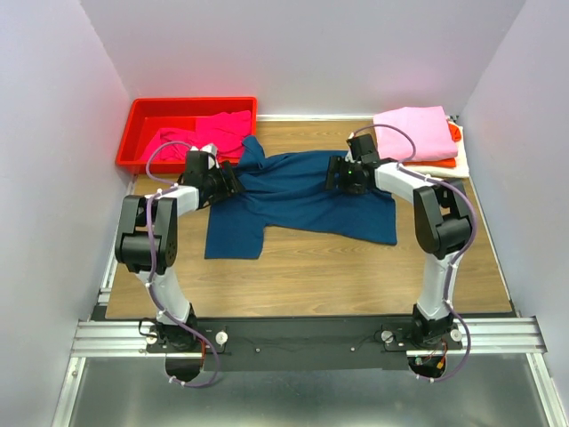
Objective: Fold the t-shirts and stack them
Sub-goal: Flatten the tshirt out
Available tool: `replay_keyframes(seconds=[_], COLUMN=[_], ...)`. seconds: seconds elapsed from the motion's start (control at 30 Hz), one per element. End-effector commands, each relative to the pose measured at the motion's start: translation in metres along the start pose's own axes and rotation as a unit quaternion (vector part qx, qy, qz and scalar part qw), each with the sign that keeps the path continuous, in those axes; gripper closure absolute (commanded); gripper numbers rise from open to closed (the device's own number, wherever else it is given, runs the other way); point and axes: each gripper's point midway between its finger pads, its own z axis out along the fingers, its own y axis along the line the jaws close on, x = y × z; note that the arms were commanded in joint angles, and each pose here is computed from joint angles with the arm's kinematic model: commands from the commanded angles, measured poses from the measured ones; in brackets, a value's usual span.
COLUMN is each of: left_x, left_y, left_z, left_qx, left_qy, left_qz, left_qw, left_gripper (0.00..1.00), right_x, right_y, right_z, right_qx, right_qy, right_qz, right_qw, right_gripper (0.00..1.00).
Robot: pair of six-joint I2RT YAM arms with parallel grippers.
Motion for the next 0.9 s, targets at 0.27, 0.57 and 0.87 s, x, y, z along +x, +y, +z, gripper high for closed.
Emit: replay_keyframes(seconds=[0.27, 0.57, 0.87], left_x=[-0.031, 0.023, 0.069], left_y=[-0.002, 0.064, 0.081], left_z=[-0.022, -0.114, -0.144], left_qx=[-0.026, -0.241, -0.288], left_qy=[-0.025, -0.022, 0.041], left_qz=[0.013, -0.029, -0.043], left_qw=[0.999, 0.970, 0.956], left_gripper=[0.23, 0.22, 0.31], right_x=[-0.026, -0.050, -0.013], right_y=[0.003, 0.014, -0.005], right_z=[0.014, -0.022, -0.054], right_qx=[0.004, 0.002, 0.028], right_qy=[-0.012, -0.056, -0.044], right_qz=[-0.009, -0.002, 0.043], right_qw=[1.000, 0.998, 0.998], right_gripper=[0.13, 0.12, 0.12])
